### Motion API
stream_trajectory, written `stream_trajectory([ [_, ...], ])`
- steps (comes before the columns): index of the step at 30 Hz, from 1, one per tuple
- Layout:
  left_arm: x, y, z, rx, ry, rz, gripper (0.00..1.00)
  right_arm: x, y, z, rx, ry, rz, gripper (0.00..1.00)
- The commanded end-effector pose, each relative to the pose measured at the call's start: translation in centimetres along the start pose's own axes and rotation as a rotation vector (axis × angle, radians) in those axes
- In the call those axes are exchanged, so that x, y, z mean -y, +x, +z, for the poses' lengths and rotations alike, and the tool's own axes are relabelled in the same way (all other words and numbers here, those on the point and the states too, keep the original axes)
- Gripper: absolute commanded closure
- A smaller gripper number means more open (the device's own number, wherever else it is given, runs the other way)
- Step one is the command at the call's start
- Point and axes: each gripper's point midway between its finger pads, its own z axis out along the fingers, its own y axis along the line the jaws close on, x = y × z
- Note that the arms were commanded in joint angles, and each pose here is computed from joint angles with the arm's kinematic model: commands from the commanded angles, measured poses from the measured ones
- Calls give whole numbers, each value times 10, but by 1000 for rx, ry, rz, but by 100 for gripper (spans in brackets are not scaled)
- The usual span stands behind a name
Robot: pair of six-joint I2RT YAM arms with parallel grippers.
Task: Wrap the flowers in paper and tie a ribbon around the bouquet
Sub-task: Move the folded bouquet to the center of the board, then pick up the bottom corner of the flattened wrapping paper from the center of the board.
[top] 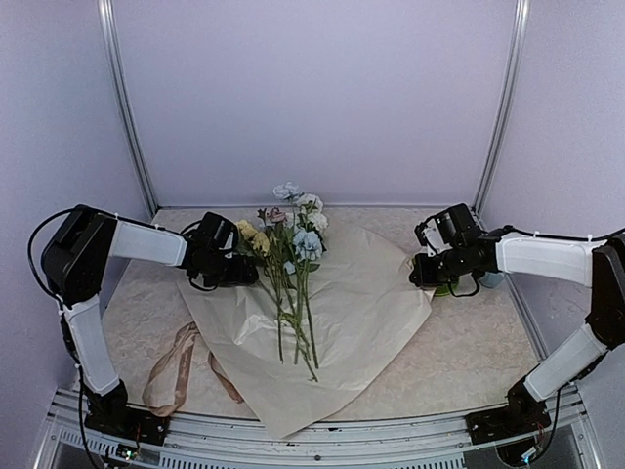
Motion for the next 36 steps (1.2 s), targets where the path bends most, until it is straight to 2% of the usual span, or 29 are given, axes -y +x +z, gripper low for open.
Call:
stream_trajectory([
  [1, -10, 35, 15, -152, -50, 37, 1, 16, -18, -16, 42, 95, -24, 100],
  [6, -14, 15, -2, -95, -99, 71, 1, 18, -7, -18, 16, 97, -11, 100],
  [11, -16, -13, -43, -6, -149, 114, 1, 22, -18, -39, 35, 154, -20, 59],
  [14, -10, -23, -74, 54, -144, 138, 1, 23, -31, -61, 62, 213, -52, 47],
  [18, 3, -13, -99, 79, -62, 136, 1, 6, -36, -77, 65, 237, -121, 45],
  [21, 13, 11, -95, 28, 11, 134, 9, -20, -25, -73, 50, 218, -174, 45],
  [26, 18, 39, -68, -82, 14, 118, 30, -91, 6, -34, -22, 0, -249, 48],
  [28, 31, 47, -67, -101, 21, 157, 31, -124, 27, -17, -79, -88, -298, 50],
  [30, 50, 58, -75, -99, 20, 231, 31, -167, 58, -10, -137, -198, -438, 49],
  [32, 70, 78, -88, -98, 40, 313, 27, -216, 97, -17, -154, -325, -659, 47],
  [34, 74, 91, -100, -90, 59, 325, 24, -261, 149, -34, -160, -460, -888, 45],
  [36, 72, 102, -106, -100, 94, 269, 23, -275, 183, -38, -161, -518, -1031, 45],
])
